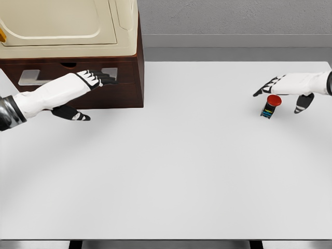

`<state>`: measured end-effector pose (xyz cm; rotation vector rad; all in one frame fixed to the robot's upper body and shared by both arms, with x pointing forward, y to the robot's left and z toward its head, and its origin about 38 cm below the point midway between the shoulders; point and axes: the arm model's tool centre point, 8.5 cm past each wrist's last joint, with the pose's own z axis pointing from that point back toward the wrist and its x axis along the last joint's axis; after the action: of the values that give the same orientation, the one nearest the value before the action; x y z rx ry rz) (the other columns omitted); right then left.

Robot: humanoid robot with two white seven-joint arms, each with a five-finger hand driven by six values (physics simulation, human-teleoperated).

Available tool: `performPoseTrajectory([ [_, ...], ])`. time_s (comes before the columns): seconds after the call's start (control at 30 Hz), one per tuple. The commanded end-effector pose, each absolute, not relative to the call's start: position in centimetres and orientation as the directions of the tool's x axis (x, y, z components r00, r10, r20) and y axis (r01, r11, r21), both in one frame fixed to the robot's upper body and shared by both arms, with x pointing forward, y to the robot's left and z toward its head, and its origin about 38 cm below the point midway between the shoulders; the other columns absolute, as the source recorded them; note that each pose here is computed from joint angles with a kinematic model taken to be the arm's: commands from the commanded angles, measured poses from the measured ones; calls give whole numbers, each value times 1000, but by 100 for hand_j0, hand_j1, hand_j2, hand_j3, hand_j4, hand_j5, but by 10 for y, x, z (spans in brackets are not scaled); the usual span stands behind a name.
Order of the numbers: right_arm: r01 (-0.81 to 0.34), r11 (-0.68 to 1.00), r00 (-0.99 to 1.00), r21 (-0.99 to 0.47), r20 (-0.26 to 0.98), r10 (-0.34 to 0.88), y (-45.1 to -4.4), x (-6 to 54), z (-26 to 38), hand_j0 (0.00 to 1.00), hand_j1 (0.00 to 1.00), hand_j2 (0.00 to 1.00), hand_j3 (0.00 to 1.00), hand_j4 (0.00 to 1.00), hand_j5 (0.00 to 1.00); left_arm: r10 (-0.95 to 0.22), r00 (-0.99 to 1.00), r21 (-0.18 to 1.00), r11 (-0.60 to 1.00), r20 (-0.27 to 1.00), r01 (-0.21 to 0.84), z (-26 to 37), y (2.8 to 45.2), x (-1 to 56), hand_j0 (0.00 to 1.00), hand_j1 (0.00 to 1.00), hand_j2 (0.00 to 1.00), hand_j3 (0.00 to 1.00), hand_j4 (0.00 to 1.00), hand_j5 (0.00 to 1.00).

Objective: Open the cabinet drawer with left arm, and place a switch into the drawer with right arm

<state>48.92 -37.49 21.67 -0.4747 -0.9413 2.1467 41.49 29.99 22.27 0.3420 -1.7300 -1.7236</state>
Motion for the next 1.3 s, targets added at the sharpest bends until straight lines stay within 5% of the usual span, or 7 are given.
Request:
performPoseTrajectory([
  [0.0, -479, -466, -663, -744, -41, 747, -373, 491, 214, 100, 100, 100, 100, 100, 100, -633, -729, 959, 83, 260, 270, 218, 306, 418, 100, 100, 100, 100, 100, 100],
  [1.27, -506, -455, -652, -733, -20, 758, -367, 498, 199, 97, 97, 97, 97, 97, 97, -648, -712, 956, 90, 270, 281, 214, 312, 412, 100, 100, 100, 100, 100, 100],
])
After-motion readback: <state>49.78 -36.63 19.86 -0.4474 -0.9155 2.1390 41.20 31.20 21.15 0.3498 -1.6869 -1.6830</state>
